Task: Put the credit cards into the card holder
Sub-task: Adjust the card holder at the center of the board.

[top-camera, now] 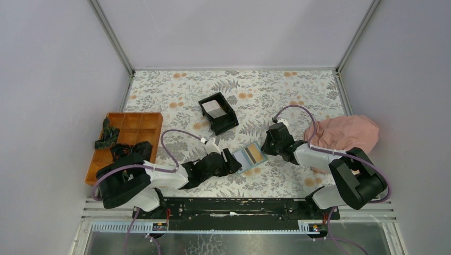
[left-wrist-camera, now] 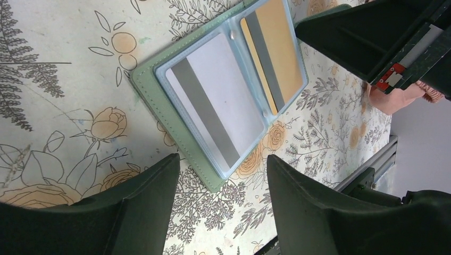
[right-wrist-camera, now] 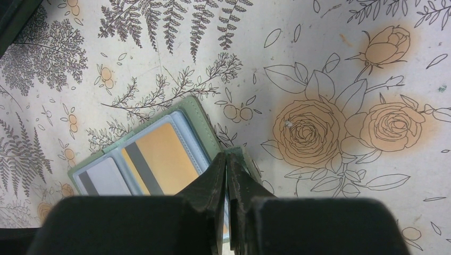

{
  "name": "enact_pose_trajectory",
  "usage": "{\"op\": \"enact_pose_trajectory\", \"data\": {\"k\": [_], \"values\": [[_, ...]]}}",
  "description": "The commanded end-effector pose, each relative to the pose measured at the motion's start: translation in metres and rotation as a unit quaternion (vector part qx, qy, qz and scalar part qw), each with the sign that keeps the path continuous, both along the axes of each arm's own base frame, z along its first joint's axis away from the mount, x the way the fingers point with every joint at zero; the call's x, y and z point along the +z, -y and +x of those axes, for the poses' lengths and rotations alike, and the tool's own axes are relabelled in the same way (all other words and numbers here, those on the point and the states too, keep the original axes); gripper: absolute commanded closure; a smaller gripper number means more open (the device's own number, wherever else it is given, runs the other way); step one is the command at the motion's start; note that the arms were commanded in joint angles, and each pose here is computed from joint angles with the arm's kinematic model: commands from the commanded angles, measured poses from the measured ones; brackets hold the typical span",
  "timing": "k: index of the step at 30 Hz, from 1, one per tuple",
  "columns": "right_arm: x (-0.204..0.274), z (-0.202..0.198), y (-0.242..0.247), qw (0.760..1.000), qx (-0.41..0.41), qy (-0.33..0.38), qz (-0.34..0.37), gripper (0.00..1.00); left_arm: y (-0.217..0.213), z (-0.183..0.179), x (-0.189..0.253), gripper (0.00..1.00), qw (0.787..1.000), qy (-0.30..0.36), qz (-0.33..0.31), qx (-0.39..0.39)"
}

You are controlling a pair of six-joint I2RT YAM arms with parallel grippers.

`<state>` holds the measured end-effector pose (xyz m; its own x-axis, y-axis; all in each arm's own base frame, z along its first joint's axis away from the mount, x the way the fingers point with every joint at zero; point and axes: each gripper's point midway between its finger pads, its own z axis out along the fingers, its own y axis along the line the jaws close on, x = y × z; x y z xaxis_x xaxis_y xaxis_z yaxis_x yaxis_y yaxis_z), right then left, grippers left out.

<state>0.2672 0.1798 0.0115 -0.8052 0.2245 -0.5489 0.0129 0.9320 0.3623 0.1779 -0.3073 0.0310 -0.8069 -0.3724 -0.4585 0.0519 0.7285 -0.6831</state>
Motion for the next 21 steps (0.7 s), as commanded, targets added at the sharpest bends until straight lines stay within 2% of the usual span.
{"op": "enact_pose_trajectory", "data": {"k": [1,7,13,21], "values": [[-0.016,-0.017,0.002,0.999,0.008,-0.037,-0.008,0.92,-0.016,-0.007,-0.027,0.31,0.999,-0.016,0.047,0.012],[-0.015,-0.019,0.002,0.999,0.007,-0.036,-0.004,0.92,-0.01,0.004,-0.035,0.38,0.998,-0.01,0.061,0.027],[-0.012,-0.019,0.003,0.999,0.005,-0.032,-0.005,0.92,-0.011,0.023,-0.033,0.4,0.995,0.004,0.081,0.053],[-0.007,-0.015,0.003,1.0,-0.001,-0.025,-0.004,0.92,-0.04,0.048,-0.025,0.43,0.99,0.014,0.093,0.101]]}}
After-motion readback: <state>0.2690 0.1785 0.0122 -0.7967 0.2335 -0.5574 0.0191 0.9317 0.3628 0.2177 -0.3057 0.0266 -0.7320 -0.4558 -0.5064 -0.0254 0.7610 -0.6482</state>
